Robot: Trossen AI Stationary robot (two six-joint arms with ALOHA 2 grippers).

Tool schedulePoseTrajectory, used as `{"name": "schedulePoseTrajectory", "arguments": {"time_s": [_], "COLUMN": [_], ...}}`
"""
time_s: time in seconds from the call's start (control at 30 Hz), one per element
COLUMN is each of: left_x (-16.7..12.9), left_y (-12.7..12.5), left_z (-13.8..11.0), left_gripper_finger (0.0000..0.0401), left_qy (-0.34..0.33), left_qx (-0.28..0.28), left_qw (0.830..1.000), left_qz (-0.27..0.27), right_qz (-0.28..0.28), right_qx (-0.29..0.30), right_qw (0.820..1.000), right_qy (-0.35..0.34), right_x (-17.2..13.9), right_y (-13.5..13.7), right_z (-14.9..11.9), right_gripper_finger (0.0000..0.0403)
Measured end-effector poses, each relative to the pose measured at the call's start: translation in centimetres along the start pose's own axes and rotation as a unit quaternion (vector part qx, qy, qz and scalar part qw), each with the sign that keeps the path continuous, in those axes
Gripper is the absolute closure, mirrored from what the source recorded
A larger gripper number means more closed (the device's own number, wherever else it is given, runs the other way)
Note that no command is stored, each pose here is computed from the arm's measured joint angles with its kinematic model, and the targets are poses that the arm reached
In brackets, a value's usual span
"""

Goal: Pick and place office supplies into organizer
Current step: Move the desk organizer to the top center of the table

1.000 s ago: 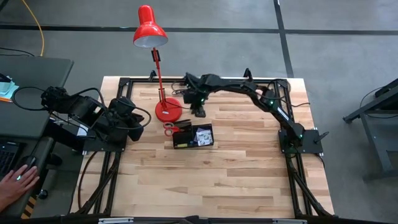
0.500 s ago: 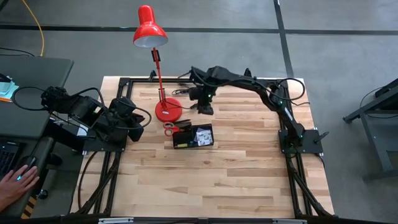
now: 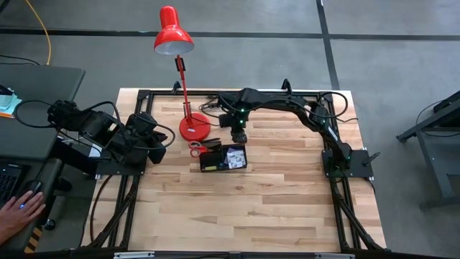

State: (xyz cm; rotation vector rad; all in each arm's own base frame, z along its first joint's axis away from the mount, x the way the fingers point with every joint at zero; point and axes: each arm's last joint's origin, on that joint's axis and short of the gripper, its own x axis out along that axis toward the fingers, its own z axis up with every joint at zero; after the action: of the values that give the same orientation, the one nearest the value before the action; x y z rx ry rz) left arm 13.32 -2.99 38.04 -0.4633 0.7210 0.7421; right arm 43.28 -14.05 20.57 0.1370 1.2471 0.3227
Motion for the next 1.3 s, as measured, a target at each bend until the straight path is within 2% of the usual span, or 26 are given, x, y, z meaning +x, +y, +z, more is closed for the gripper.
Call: {"name": "schedulePoseTrajectory", "arguments": {"time_s": [0.3, 0.67, 1.17, 1.3], "left_x": [0.3, 0.5, 0.6, 0.6], "left_y": [-0.4, -0.7, -0.7, -0.7], "left_z": [0.0, -0.1, -0.1, -0.1], "left_gripper_finger": [0.0364, 0.0364, 0.0364, 0.0364], "left_qy": [0.003, 0.008, 0.006, 0.005], "left_qx": [0.016, 0.021, 0.025, 0.025], "left_qw": [1.000, 1.000, 1.000, 1.000], "left_qz": [0.006, 0.010, 0.012, 0.012], "right_qz": [0.005, -0.034, -0.027, -0.025], "right_qx": [-0.020, -0.009, -0.007, -0.007], "right_qw": [1.000, 0.999, 0.999, 0.999], "right_qy": [0.007, 0.006, 0.022, 0.027], "right_x": [2.1, 3.2, 3.0, 2.9], "right_y": [1.8, 1.5, 1.1, 1.0], "right_z": [0.2, 0.0, -0.6, -0.7], "right_gripper_finger": [0.0283, 0.0288, 0.0390, 0.0399]}}
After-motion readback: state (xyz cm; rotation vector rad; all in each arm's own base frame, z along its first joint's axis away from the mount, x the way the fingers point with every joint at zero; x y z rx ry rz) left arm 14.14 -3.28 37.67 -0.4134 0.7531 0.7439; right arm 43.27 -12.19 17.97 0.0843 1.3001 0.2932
